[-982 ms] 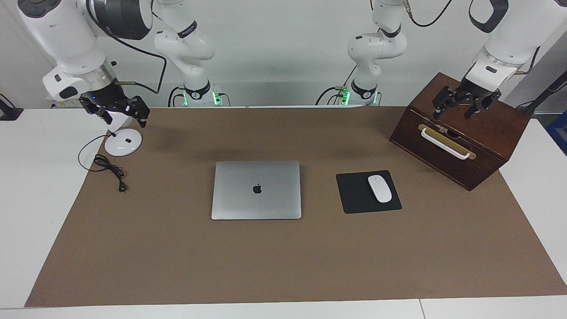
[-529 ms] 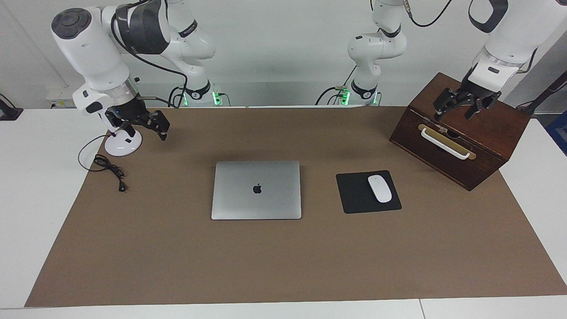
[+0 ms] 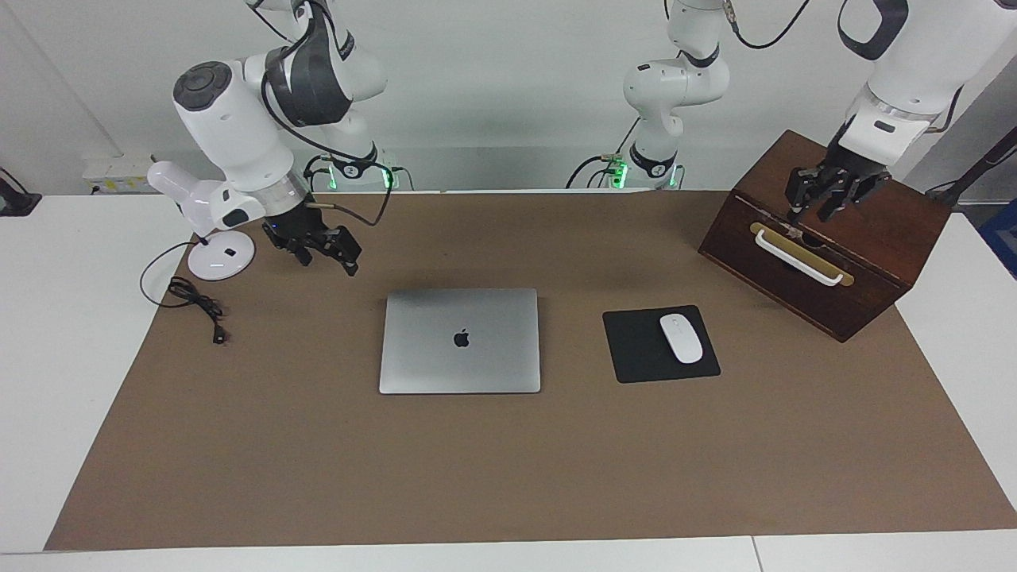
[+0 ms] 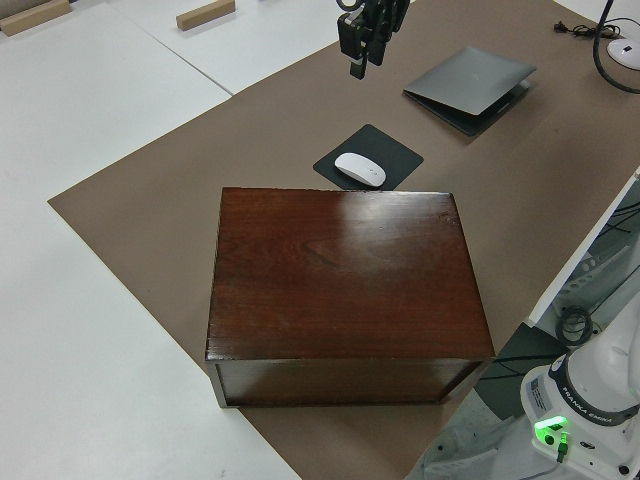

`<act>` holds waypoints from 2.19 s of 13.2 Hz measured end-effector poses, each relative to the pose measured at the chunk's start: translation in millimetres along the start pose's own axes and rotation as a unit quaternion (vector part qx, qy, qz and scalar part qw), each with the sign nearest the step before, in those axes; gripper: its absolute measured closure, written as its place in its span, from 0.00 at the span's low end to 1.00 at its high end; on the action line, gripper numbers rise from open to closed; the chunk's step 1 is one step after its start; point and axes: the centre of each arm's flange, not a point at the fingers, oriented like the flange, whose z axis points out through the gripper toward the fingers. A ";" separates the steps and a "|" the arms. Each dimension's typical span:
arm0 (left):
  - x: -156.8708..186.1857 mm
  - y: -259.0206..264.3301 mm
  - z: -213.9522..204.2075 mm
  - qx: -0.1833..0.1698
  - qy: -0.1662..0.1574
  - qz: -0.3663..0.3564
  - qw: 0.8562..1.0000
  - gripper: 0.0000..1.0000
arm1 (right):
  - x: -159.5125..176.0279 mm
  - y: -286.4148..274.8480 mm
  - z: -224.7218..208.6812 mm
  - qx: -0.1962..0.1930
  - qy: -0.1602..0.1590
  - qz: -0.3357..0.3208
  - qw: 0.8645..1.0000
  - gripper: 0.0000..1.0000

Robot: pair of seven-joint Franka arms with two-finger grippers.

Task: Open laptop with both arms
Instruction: 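Move the right gripper to the laptop's near edge while the left gripper rises, then bring the left gripper to the laptop's near edge beside the right gripper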

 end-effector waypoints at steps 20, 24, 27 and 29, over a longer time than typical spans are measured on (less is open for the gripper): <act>-22.1 108.6 94.9 -0.024 0.148 0.125 0.981 0.99 | -104.0 -54.1 105.7 0.164 0.024 0.266 0.950 0.00; -55.4 139.0 137.3 -0.029 0.185 0.156 0.970 0.99 | -121.5 -32.2 116.2 0.176 0.016 0.271 0.946 0.00; -76.2 159.9 175.2 -0.042 0.212 0.170 0.961 0.99 | -125.0 -21.2 116.9 0.178 0.007 0.277 0.944 0.00; -94.9 173.0 203.0 -0.063 0.235 0.166 0.956 0.99 | -121.6 -14.9 115.9 0.179 0.007 0.281 0.943 0.00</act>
